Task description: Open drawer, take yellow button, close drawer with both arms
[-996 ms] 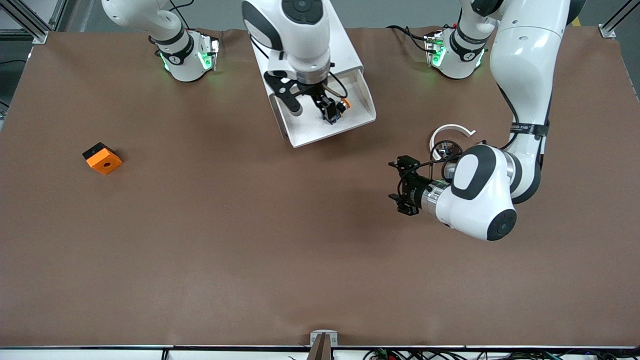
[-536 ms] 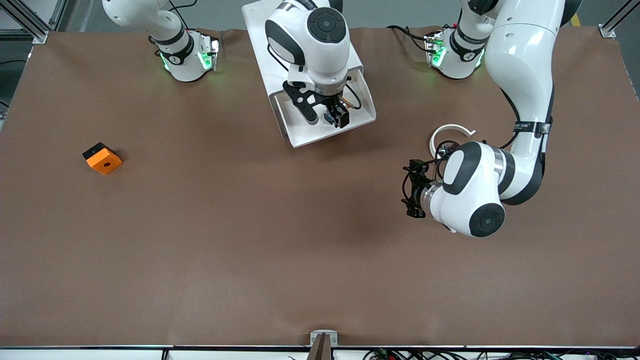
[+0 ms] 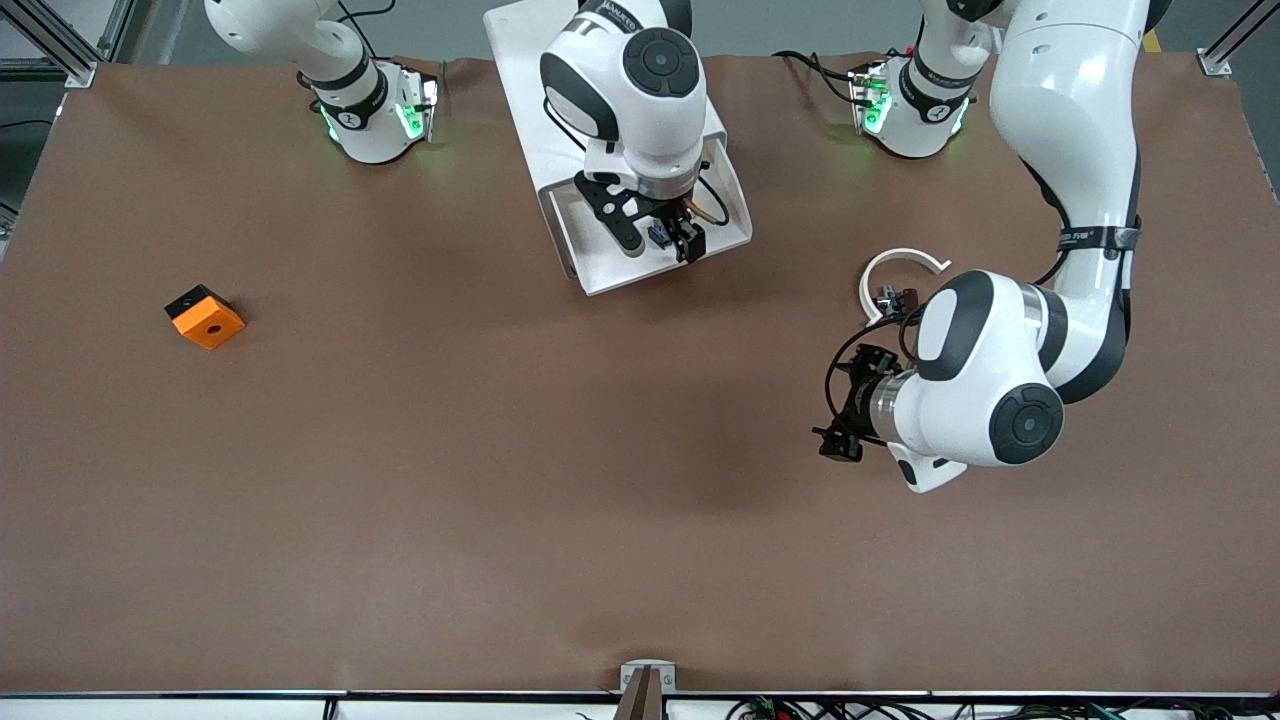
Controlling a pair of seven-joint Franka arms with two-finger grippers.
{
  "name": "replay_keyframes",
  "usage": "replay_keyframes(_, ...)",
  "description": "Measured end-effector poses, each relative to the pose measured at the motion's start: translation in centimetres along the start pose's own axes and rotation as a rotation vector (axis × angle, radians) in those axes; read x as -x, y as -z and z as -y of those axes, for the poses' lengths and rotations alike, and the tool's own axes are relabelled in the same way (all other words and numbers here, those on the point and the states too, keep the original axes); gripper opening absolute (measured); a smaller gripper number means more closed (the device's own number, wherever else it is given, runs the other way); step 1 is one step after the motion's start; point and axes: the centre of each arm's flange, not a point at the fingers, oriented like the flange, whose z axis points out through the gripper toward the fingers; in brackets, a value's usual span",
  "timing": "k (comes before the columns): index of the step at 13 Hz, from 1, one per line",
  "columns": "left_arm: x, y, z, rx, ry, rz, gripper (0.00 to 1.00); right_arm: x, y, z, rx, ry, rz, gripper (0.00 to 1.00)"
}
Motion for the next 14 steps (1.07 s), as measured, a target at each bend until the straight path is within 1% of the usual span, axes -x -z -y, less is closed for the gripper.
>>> replay_keyframes(2, -0.1, 0.4, 0.2, -0.008, -0.080, -0.072, 1.00, 0.2, -0.2, 0.0, 0.001, 0.003, -0.001, 1.00)
replay_keyframes(4, 0.3, 0.4, 0.1, -0.016, -0.153, -0.117, 1.00, 0.7, -0.2, -0.1, 0.000, 0.013, -0.003, 1.00)
replay_keyframes(6, 1.0, 0.2, 0.0, -0.019, -0.225, -0.124, 1.00, 1.1, -0.2, -0.3, 0.000, 0.021, -0.004, 1.00)
replay_keyframes(8, 1.5, 0.4, 0.1, -0.019, -0.261, -0.126, 1.00, 1.1, -0.2, -0.3, 0.000, 0.026, -0.004, 1.00)
replay_keyframes(11, 3.6, 0.6, 0.0, 0.009, -0.306, -0.130, 1.00, 1.1, -0.2, -0.3, -0.001, 0.035, -0.006, 1.00)
replay_keyframes(12, 4.2, 0.0, -0.1, 0.013, -0.319, -0.138, 1.00, 1.1, -0.2, -0.3, -0.001, 0.038, -0.007, 1.00)
replay_keyframes(14, 5.2, -1.8, -0.2, -0.006, -0.363, -0.181, 1.00, 1.1, -0.2, -0.3, -0.001, 0.040, -0.007, 1.00)
